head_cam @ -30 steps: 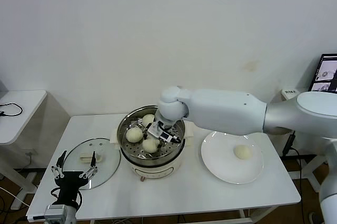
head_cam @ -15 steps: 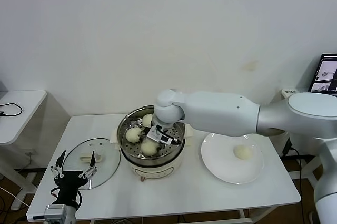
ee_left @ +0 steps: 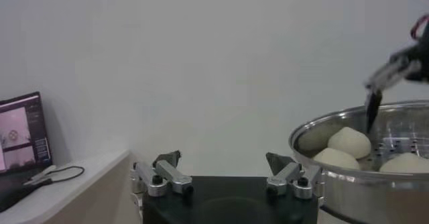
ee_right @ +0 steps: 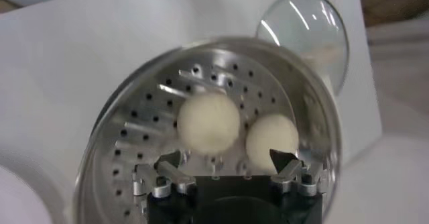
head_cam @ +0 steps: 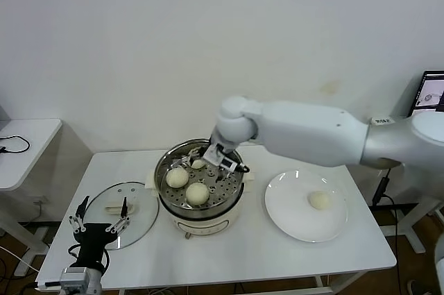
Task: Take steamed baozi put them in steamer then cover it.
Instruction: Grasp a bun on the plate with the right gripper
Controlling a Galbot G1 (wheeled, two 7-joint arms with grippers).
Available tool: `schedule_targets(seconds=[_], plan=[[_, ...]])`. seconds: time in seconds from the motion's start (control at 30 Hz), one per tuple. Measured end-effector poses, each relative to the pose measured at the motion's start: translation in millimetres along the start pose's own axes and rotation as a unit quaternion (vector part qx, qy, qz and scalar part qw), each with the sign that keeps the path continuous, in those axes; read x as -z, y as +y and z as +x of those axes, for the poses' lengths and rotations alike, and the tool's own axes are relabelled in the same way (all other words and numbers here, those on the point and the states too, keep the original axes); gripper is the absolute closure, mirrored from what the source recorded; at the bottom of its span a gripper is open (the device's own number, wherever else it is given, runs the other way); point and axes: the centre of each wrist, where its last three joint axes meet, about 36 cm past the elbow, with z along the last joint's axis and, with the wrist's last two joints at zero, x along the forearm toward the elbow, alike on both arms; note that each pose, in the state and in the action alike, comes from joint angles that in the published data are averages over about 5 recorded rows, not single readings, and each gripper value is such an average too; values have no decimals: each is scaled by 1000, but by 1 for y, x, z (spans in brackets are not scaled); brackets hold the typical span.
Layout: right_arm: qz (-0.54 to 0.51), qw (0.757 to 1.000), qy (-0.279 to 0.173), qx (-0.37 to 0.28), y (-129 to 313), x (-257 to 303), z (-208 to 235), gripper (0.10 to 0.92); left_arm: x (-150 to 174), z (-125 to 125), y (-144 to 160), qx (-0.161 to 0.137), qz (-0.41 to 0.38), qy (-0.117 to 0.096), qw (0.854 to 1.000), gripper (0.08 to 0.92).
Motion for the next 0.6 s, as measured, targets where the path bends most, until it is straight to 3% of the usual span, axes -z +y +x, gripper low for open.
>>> schedule_targets(seconds=[0.27,0.6], plan=[[-140,990,30,-9,53,-37,40,200,2,-1,-2,-8,-2,-4,1000,177],[-290,954,71,1,164,-76,51,200,3,-2,-4,-16,-5,-5,1000,177]])
